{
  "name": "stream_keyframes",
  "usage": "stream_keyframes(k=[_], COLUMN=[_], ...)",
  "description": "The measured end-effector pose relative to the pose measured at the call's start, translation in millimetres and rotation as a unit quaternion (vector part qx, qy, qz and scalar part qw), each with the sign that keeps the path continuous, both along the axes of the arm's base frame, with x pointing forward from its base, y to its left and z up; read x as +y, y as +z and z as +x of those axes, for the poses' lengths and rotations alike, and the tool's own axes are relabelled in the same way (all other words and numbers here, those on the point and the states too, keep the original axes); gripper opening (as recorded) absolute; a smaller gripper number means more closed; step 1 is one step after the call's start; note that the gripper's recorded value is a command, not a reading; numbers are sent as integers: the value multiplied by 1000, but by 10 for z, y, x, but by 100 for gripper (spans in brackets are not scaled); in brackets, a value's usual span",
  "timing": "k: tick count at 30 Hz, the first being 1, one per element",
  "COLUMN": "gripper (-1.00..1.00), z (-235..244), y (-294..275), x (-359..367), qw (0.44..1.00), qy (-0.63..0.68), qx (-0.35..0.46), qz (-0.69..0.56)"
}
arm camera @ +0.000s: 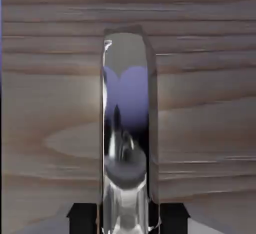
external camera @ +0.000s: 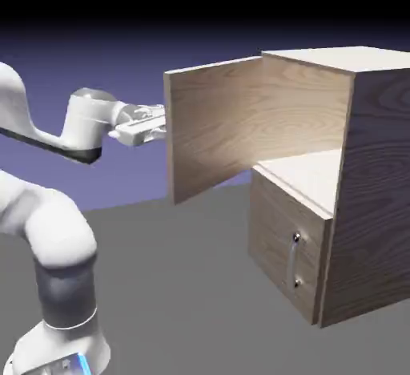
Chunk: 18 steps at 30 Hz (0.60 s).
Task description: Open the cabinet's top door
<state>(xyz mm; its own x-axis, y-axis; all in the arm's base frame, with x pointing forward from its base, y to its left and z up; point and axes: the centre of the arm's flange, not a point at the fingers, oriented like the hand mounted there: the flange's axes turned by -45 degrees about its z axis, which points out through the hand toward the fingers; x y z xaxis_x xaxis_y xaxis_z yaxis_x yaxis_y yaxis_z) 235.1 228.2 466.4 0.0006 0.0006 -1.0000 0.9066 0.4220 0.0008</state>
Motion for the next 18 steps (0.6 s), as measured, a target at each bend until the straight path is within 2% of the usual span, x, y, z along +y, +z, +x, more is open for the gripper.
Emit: stream_keyframes(k=[18], gripper=[-100], z=[247], y=[1], x=[1050], qw=[984], qy=[-176], qx=[0], qz=[0])
